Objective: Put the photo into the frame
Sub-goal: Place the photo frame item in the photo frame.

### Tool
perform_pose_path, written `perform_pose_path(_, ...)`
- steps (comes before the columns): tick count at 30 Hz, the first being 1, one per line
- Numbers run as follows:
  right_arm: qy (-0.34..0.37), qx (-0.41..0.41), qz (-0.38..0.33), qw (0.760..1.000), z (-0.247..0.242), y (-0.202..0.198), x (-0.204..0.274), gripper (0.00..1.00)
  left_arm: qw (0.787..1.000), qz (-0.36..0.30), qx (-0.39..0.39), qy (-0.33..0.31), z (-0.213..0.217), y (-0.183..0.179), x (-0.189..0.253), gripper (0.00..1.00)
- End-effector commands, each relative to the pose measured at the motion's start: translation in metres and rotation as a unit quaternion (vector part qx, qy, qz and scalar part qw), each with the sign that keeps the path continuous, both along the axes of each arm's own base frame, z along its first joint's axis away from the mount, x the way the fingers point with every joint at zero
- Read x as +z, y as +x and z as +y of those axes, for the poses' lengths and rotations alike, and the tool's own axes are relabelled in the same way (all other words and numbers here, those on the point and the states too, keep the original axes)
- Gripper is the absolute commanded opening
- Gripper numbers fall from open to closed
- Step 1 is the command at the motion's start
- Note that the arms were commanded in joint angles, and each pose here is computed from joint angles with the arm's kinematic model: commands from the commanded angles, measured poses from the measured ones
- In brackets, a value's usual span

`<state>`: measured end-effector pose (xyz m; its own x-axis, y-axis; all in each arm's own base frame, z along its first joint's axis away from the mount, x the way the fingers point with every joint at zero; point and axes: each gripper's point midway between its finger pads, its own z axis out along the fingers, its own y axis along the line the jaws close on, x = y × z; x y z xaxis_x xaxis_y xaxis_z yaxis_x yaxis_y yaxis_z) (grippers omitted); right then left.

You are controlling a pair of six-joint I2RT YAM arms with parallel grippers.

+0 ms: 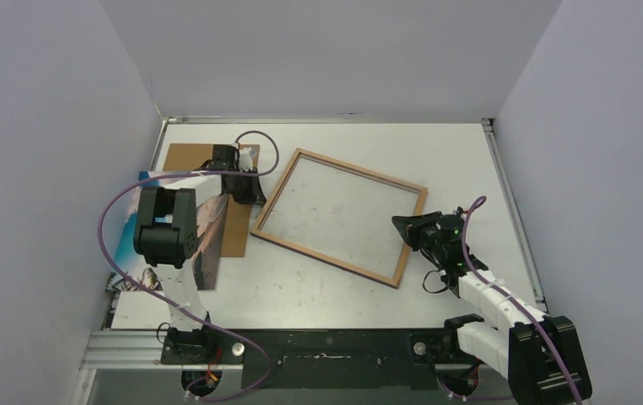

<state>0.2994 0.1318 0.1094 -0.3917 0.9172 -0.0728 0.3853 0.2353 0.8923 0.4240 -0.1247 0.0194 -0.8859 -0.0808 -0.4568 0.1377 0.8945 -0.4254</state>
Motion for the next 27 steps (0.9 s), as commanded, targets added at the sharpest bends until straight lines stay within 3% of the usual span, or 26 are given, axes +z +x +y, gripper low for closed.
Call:
perform_pose_path(1,0.021,0.000,-0.040,0.999,0.002,0.005,0.021,0.05,1.000,0.006,-0.012,-0.002,-0.008,-0.007,-0.002,0.14)
perform_pose_path(22,0.039,0.019,-0.035,0.998,-0.001,0.011,0.010,0.05,1.000,0.005,-0.013,-0.003,-0.008,-0.005,0.001,0.13)
perform_pose_path(27,0.023,0.045,-0.082,0.995,0.004,0.022,0.037,0.05,1.000,0.007,-0.014,-0.002,-0.008,-0.004,0.001,0.13)
